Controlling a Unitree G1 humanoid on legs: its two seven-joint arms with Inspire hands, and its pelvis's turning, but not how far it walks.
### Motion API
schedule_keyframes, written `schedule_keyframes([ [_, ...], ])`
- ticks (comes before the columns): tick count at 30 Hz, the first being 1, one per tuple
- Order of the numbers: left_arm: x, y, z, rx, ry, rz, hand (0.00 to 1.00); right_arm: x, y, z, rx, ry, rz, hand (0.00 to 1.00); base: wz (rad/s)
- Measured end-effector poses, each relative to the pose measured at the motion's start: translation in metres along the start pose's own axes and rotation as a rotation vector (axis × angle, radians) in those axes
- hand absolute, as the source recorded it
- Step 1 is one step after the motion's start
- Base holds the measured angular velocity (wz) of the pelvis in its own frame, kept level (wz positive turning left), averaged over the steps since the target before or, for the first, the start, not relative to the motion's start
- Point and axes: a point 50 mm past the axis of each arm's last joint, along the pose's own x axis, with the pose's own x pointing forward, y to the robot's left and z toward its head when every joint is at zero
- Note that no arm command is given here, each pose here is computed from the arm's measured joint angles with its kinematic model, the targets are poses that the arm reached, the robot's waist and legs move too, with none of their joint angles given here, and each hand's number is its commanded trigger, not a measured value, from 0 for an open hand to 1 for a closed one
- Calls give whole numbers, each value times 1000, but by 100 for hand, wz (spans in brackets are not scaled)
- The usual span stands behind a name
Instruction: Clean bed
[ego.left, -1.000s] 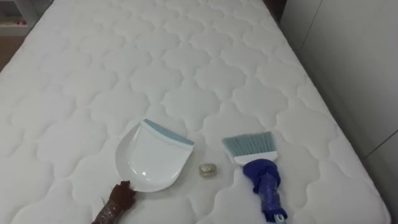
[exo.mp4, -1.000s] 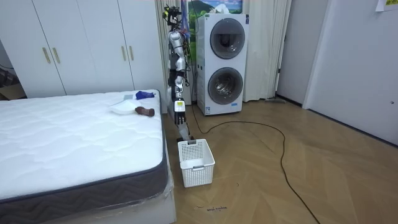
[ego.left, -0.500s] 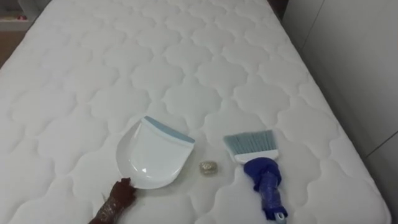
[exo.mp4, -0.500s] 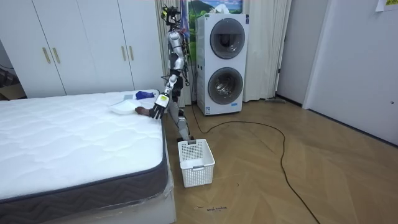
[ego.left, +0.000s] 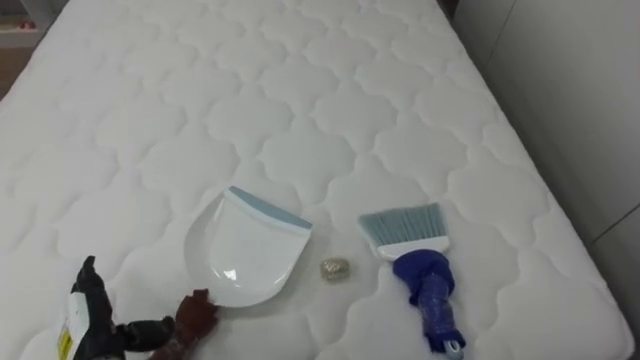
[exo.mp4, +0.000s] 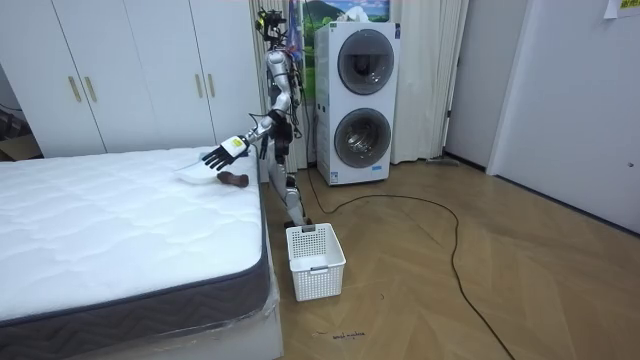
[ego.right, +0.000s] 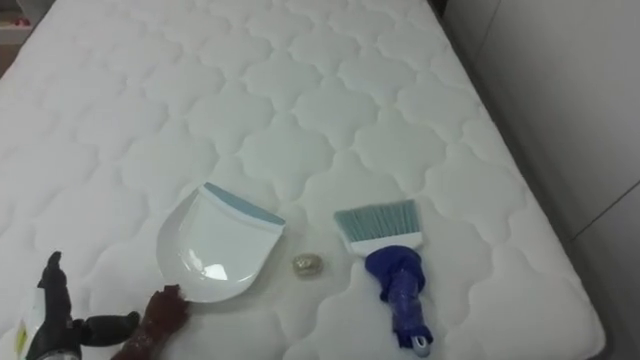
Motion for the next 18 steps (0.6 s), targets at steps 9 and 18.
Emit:
schedule_keyframes([
  [9, 2, 1, 3, 3, -23, 7, 0, 0, -3, 0, -7, -4, 3, 0, 0],
  [18, 8, -14, 16, 28, -59, -54, 0, 2, 0, 9, -61, -20, 27, 0, -1],
])
